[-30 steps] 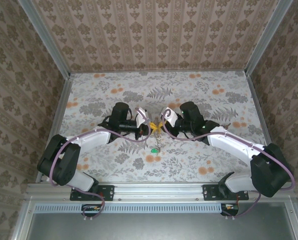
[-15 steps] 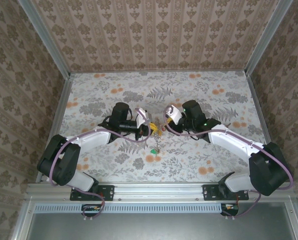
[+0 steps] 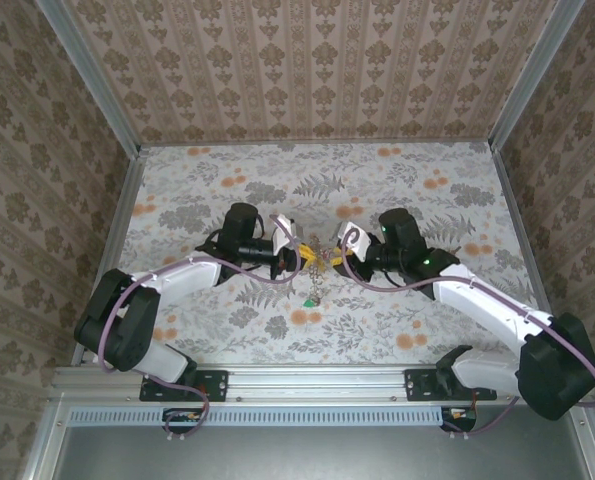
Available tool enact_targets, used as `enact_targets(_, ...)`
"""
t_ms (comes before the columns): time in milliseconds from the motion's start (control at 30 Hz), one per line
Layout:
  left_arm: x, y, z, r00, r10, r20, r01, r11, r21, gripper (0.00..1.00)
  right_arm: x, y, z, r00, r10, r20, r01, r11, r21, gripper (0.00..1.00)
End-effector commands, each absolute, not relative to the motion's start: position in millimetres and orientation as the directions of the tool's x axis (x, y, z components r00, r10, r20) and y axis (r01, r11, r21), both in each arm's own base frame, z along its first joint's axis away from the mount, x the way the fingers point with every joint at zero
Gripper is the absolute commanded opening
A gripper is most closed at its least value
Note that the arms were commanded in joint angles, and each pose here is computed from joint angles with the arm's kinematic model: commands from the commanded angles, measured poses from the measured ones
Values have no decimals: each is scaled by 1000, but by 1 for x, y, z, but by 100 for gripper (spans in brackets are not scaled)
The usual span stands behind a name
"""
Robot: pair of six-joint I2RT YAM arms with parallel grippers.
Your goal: Put the keys on the keyring
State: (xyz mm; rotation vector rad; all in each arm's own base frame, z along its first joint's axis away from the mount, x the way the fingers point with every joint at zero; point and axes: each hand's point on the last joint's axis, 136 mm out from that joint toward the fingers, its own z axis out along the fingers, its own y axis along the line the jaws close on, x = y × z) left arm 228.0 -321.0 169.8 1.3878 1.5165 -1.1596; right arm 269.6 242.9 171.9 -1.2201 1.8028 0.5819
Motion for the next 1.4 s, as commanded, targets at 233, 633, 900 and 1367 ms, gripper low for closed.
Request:
enact_targets(233,218,-328,202,-49,251,-967,991,-107,-78,0,284,267,197,-48,-417,-908,-925,362,-118,32)
enact_targets(633,217,-328,202,-50,255,-966,990,-113,-82,0,284,275,190,-49,-408,-912,-948,307,-86,26)
enact_targets(900,220,-327,197,-54,272,-961,992,-92,-82,0,283,272,190,-50,-430,-902,-949,301,-91,7)
enact_targets(1367,223,-325,176,-18,417,-909,994,-87,-60,13,272,268,185,-53,-568,-821,-965,240,-104,0)
